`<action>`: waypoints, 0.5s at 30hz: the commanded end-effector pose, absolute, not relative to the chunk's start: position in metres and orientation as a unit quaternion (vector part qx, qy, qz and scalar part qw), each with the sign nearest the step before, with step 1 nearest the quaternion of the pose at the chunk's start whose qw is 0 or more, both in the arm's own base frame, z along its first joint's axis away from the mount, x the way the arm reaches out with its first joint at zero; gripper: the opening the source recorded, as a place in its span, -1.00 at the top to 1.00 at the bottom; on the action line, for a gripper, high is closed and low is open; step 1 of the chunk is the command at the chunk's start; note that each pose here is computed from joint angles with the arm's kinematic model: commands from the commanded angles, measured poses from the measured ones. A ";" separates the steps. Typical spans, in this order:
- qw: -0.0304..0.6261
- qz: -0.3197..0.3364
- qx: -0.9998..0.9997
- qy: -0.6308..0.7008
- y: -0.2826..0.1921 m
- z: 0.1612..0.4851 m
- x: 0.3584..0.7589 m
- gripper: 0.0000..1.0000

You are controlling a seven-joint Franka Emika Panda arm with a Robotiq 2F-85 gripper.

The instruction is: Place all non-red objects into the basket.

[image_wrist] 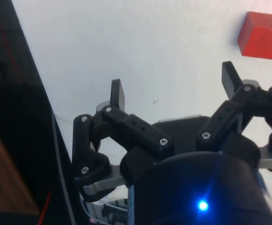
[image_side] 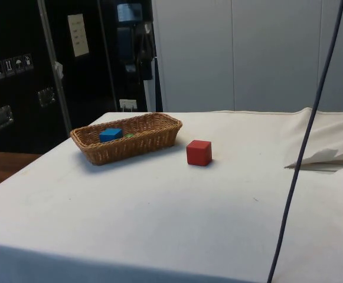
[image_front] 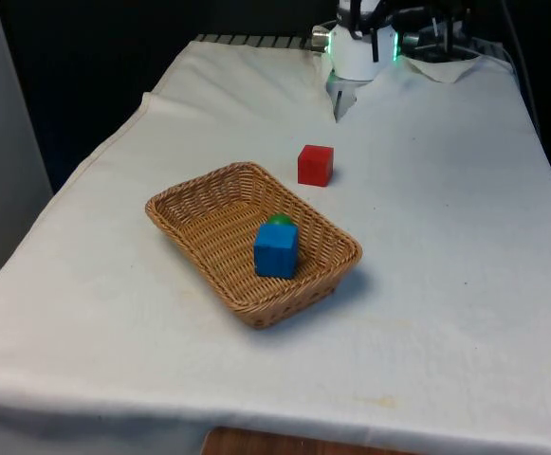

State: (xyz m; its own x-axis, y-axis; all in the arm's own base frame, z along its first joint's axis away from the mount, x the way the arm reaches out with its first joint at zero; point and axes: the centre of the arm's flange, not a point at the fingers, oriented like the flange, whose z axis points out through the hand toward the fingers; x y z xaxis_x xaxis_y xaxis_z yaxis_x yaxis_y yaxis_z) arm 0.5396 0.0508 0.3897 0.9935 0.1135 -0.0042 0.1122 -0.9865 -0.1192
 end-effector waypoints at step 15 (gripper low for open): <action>0.037 0.011 -0.999 -0.031 0.053 0.389 0.537 -1.00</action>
State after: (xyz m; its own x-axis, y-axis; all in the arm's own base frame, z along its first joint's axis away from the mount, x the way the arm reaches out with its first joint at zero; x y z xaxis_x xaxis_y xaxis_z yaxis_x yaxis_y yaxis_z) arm 0.5368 0.0527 0.3889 0.9978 0.0627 -0.0204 0.0611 -0.9954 -0.0737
